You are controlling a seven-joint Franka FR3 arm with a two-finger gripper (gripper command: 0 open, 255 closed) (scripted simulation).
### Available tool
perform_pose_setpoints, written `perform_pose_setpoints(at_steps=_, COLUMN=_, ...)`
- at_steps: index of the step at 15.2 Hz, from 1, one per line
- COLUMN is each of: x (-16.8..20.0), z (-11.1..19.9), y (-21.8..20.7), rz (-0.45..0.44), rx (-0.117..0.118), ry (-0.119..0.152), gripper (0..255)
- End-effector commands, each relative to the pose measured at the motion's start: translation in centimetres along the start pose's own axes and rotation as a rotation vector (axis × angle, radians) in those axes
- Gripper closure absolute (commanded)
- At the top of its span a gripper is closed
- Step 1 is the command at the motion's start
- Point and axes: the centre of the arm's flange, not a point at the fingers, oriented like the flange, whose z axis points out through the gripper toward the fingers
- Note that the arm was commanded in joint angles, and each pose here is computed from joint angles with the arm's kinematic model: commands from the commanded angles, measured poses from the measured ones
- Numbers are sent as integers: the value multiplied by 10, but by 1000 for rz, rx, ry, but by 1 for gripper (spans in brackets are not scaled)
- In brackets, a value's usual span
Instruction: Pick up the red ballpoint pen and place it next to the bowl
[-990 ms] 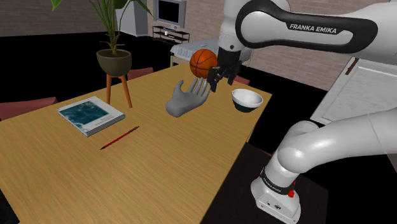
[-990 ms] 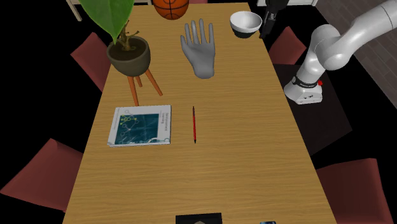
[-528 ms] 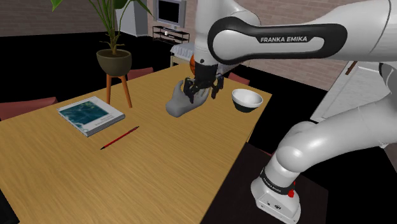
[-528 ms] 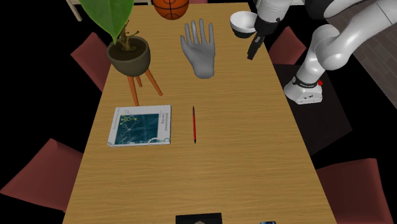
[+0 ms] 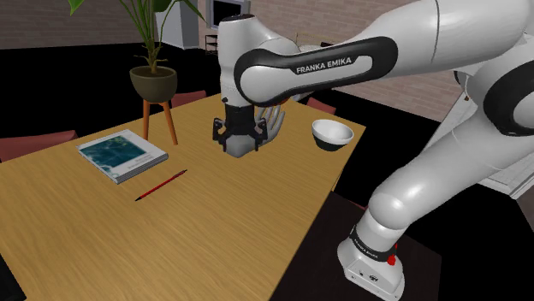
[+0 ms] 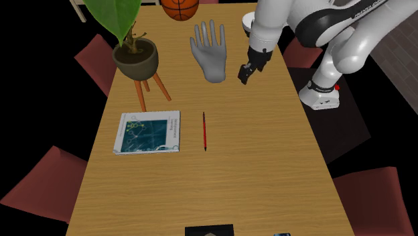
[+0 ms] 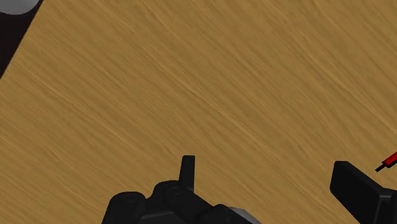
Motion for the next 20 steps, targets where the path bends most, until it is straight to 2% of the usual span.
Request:
perform_pose_setpoints(at_steps=1, x=0, z=12, y=-23, rz=80, rx=2, ry=-11, gripper=0)
perform_pose_setpoints(at_steps=9, x=26, z=57, y=-115, rz=375, rx=4, ry=-49, gripper=0)
perform_pose_setpoints(at_steps=17, x=75, z=102, y=-196, rz=669, rx=6, ry=-86, gripper=0)
perform_pose_setpoints(at_steps=20, x=76, z=114, y=-198, rz=678, rx=6, ry=-87, gripper=0)
